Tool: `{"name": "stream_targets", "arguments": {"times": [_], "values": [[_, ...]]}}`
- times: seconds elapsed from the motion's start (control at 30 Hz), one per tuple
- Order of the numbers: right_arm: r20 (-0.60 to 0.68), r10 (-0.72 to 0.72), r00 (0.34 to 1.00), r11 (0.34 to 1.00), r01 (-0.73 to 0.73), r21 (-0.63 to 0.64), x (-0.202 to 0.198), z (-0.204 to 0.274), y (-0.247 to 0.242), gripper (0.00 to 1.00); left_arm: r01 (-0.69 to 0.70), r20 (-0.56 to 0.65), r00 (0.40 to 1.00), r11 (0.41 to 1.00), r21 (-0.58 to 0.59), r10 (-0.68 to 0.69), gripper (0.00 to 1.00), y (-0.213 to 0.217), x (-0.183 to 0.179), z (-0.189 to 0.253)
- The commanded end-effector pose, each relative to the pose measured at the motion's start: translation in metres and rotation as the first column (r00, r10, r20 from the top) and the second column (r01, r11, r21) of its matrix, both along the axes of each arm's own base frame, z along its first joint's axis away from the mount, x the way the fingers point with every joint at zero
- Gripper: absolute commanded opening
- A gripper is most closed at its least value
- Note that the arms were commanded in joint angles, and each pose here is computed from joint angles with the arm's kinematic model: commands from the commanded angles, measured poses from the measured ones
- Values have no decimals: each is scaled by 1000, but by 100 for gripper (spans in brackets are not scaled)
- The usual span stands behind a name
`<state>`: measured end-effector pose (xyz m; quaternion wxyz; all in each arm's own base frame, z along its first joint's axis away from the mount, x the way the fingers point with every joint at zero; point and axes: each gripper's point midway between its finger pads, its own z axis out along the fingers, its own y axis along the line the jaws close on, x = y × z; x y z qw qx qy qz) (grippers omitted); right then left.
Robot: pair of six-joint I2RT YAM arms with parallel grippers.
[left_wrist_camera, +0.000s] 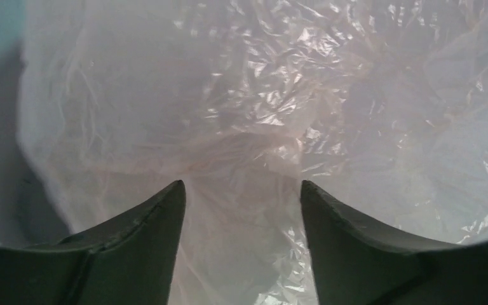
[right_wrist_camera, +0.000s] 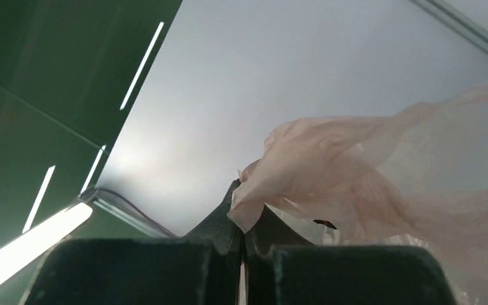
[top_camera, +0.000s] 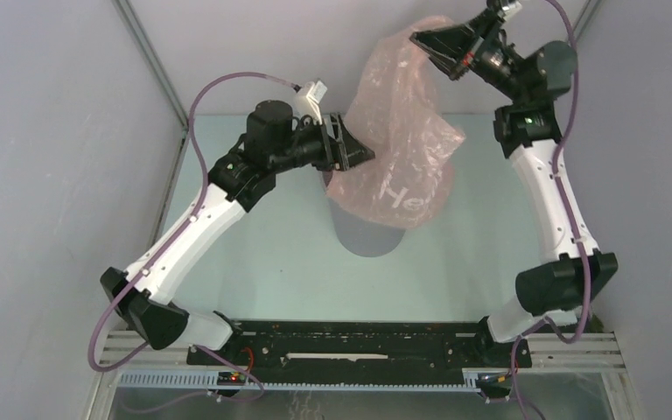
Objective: Put the trash bags into the trash bin
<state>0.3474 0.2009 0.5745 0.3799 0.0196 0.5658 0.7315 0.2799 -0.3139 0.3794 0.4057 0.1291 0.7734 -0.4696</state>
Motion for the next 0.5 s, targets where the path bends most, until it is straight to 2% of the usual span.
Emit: {"name": "stream_targets", "arguments": {"times": [0.0, 0.1, 0.23, 0.47], "values": [[110, 79, 991, 996, -83, 31, -15, 43, 34, 0, -169, 119, 978, 985, -40, 173, 60, 21, 39, 50], [126, 128, 984, 989, -136, 53, -15, 54, 52, 0, -256, 126, 957, 965, -50, 260, 42, 43, 51, 59], [133, 172, 976, 982, -181, 58, -15, 58, 67, 0, -321, 141, 934, 944, -78, 329, 24, 72, 50, 71], [112, 268, 957, 950, -282, 134, -31, 51, 81, 0, -369, 184, 907, 925, -93, 380, 23, 100, 31, 77]]}}
